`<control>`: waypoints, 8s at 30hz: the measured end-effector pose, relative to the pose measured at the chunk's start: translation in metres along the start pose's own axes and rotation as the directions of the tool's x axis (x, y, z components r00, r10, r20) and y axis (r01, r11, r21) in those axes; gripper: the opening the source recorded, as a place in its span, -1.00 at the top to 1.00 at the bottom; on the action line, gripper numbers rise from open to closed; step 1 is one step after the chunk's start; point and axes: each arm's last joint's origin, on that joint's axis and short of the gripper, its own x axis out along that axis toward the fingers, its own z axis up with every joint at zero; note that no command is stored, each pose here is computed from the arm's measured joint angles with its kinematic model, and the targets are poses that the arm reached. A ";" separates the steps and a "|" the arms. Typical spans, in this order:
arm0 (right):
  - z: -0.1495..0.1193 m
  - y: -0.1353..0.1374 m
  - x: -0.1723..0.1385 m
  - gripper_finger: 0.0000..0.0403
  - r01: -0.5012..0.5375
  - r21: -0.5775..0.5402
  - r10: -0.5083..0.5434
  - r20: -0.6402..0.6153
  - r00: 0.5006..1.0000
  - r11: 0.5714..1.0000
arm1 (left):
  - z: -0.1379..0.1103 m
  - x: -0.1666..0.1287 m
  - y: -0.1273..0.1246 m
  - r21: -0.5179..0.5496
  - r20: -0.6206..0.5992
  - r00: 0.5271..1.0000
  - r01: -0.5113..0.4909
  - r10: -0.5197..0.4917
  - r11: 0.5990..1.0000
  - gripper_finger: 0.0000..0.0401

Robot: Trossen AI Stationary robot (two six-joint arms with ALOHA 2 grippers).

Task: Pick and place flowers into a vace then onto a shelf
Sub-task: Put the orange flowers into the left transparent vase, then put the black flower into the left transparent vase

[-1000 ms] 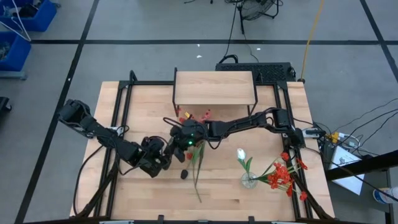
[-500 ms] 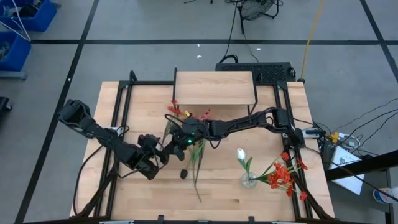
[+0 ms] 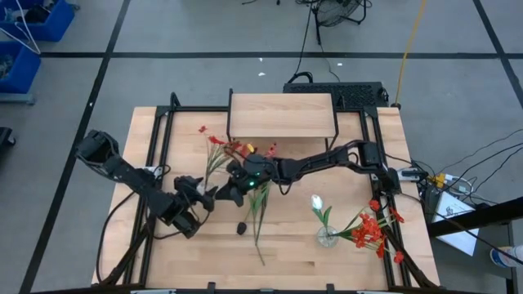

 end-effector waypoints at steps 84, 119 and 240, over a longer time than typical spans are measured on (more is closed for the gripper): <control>-0.028 -0.043 -0.026 0.96 0.006 -0.140 0.011 0.120 0.993 0.990 | -0.015 0.029 -0.058 0.205 0.057 0.973 0.210 -0.225 0.956 -0.64; -0.044 -0.037 -0.020 1.00 0.087 -0.291 -0.065 0.085 0.994 0.953 | -0.021 0.054 -0.071 0.265 0.124 0.961 0.207 -0.246 0.942 -0.75; -0.041 -0.031 -0.043 -0.56 0.015 -0.409 -0.068 -0.114 0.991 0.912 | 0.010 0.002 -0.069 0.217 -0.134 0.872 0.489 -0.471 0.845 -0.99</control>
